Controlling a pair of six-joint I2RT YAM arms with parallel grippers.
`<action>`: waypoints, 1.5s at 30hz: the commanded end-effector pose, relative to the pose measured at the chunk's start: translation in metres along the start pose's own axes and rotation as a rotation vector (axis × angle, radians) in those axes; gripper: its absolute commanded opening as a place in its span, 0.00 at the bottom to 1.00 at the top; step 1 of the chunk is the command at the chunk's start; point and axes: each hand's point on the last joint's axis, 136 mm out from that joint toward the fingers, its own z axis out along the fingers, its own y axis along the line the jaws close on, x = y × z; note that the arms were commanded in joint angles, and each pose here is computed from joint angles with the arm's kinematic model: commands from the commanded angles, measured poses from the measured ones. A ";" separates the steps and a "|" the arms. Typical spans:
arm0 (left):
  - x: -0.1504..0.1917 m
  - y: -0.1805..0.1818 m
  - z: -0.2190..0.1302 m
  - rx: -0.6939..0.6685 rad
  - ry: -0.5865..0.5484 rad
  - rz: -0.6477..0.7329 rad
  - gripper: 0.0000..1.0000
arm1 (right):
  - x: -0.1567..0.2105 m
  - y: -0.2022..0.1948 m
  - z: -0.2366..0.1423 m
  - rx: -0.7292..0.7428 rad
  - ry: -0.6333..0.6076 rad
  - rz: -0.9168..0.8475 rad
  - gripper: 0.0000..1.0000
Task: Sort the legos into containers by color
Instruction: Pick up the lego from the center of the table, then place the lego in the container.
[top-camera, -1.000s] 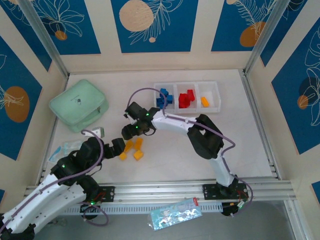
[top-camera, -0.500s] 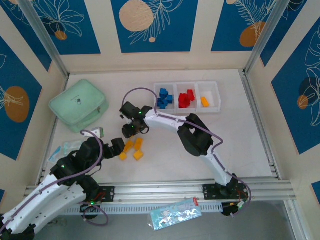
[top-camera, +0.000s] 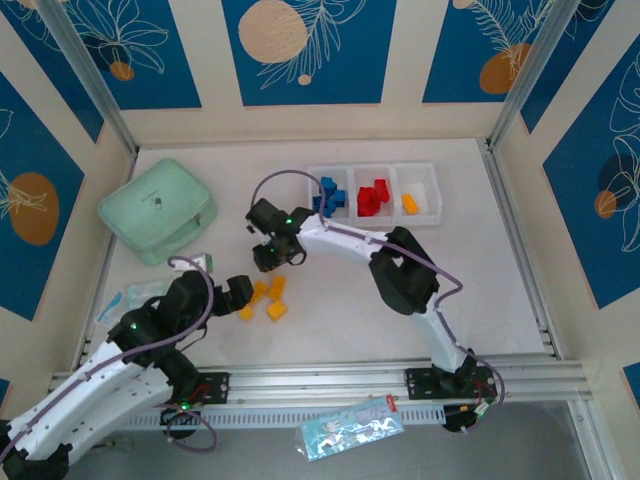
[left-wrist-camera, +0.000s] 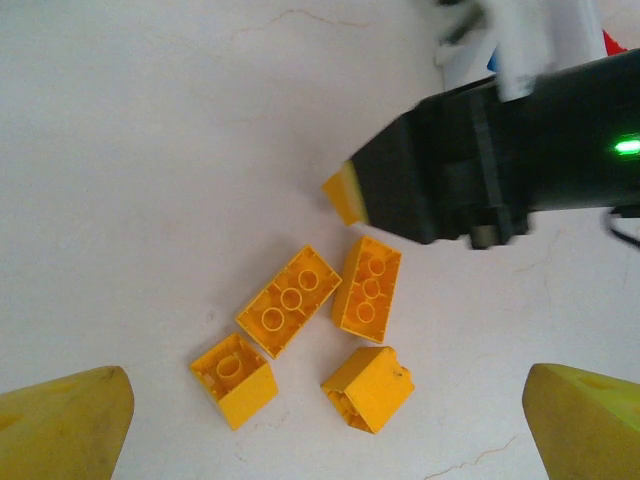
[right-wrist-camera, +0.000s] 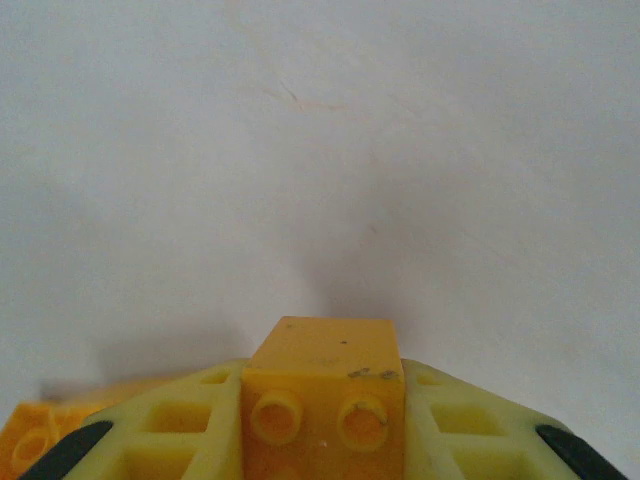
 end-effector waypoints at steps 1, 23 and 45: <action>-0.013 -0.019 -0.004 0.058 -0.016 0.020 0.99 | -0.009 -0.016 -0.051 0.005 -0.074 0.076 0.31; -0.008 -0.132 0.051 0.321 0.153 0.130 0.99 | 0.049 -0.302 -0.184 0.414 -0.273 0.663 0.32; -0.028 -0.181 0.085 0.371 0.151 0.196 0.99 | -0.002 -0.451 -0.136 0.455 -0.287 0.700 0.36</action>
